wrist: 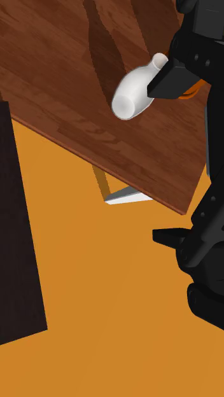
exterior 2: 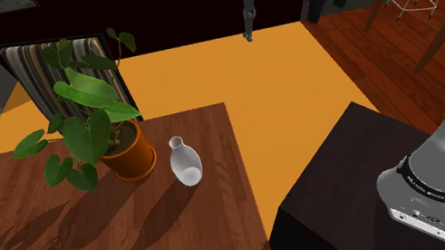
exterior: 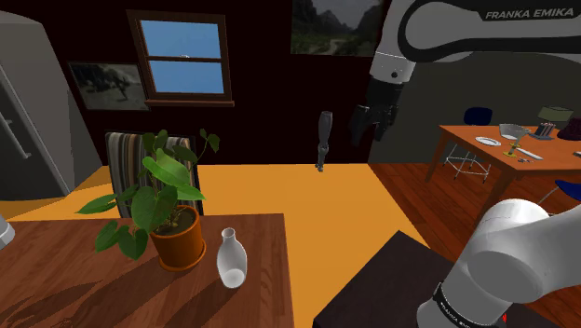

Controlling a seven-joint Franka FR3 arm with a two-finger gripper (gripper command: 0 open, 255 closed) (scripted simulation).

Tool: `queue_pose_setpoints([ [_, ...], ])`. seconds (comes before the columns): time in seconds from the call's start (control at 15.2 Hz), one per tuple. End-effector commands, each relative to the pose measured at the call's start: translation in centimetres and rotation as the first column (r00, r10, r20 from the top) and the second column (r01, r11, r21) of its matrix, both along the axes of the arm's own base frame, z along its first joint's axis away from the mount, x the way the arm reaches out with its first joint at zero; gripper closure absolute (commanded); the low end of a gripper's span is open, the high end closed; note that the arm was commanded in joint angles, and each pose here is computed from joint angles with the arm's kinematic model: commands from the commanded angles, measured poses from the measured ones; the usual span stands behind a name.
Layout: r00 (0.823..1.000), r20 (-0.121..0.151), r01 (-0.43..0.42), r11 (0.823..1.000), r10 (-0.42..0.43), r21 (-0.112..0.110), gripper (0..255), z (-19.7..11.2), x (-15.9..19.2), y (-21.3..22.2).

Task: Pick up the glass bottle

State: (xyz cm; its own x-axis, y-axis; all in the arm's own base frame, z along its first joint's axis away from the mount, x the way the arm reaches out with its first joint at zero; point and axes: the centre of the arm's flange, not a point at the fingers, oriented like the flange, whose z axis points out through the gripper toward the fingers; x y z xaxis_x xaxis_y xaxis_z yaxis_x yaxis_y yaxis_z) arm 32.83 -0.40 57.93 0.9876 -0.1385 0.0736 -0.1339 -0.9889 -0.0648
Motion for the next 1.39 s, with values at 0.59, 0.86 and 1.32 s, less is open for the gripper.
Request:
queue_pose_setpoints([
  [0.59,1.0,-0.016,-0.015,1.0,0.015,-0.012,0,-7.4,6.6,7.0],
  [0.86,1.0,-0.023,-0.021,1.0,0.021,-0.017,0,-10.7,9.5,10.0],
  [1.32,0.999,-0.036,-0.033,0.999,0.032,-0.026,0,-16.6,14.4,15.5],
])
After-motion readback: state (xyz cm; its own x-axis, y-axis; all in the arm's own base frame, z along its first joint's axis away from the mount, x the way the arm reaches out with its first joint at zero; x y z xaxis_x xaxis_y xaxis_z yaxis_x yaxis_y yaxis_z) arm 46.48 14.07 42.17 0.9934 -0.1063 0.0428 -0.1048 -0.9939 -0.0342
